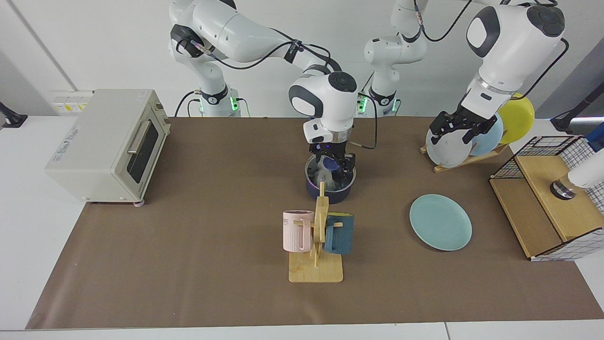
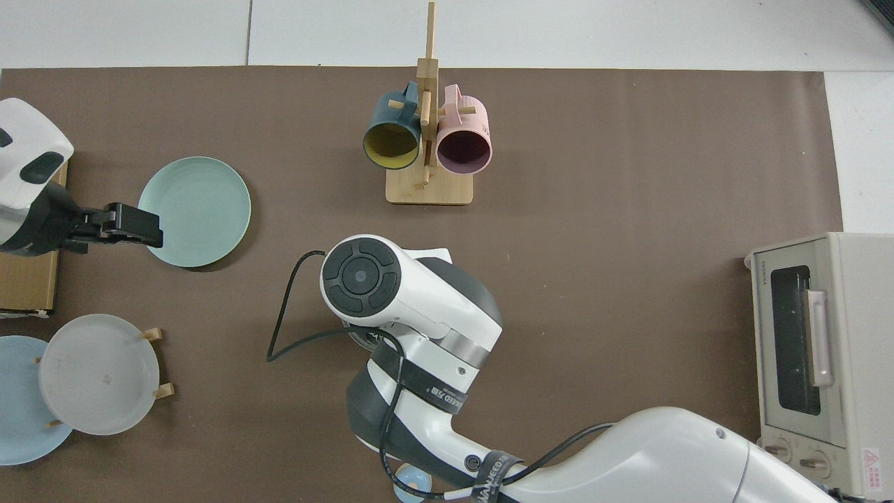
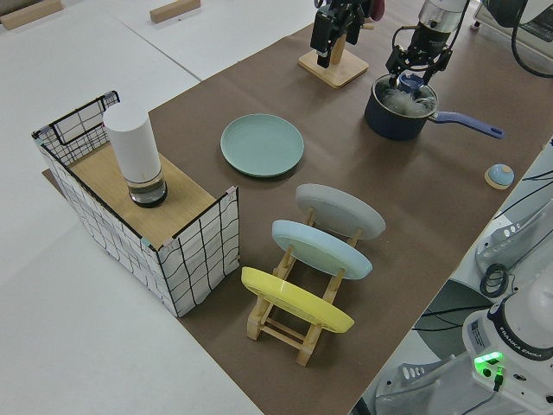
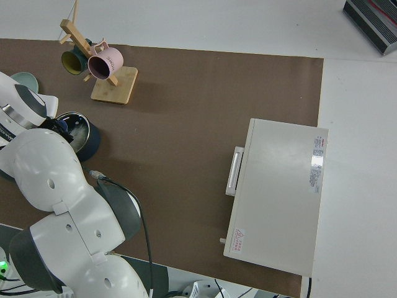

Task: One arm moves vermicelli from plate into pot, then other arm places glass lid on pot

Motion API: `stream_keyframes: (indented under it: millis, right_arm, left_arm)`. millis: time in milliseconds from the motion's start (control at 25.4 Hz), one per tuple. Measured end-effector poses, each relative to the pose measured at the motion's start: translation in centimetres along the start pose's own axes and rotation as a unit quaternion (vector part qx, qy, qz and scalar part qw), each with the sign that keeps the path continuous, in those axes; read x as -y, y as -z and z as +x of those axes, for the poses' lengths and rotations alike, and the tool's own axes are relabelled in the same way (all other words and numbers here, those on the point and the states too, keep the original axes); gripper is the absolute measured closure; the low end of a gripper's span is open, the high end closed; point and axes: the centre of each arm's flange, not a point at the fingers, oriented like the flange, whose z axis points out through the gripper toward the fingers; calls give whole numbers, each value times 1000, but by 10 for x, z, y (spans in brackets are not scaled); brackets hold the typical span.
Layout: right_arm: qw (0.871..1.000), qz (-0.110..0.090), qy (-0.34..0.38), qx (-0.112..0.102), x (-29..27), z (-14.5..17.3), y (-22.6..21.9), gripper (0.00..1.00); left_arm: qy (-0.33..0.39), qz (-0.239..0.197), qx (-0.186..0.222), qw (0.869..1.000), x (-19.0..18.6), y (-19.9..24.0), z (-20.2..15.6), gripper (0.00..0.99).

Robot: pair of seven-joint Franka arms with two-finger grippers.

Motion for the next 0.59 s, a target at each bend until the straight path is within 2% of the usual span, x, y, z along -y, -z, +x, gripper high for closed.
stream_keyframes:
  millis: [197, 355, 592]
  right_arm:
    - [1000, -2, 10, 3, 2, -16, 40, 0]
    - [1000, 7, 22, 2, -3, -21, 70, 0]
    - [998, 10, 67, -19, -15, -6, 102, 0]
  left_arm:
    - [0, 0, 0, 1000, 0, 0, 0, 0]
    - [0, 0, 0, 1000, 0, 0, 0, 0]
    - [0, 0, 0, 1000, 0, 0, 0, 0]
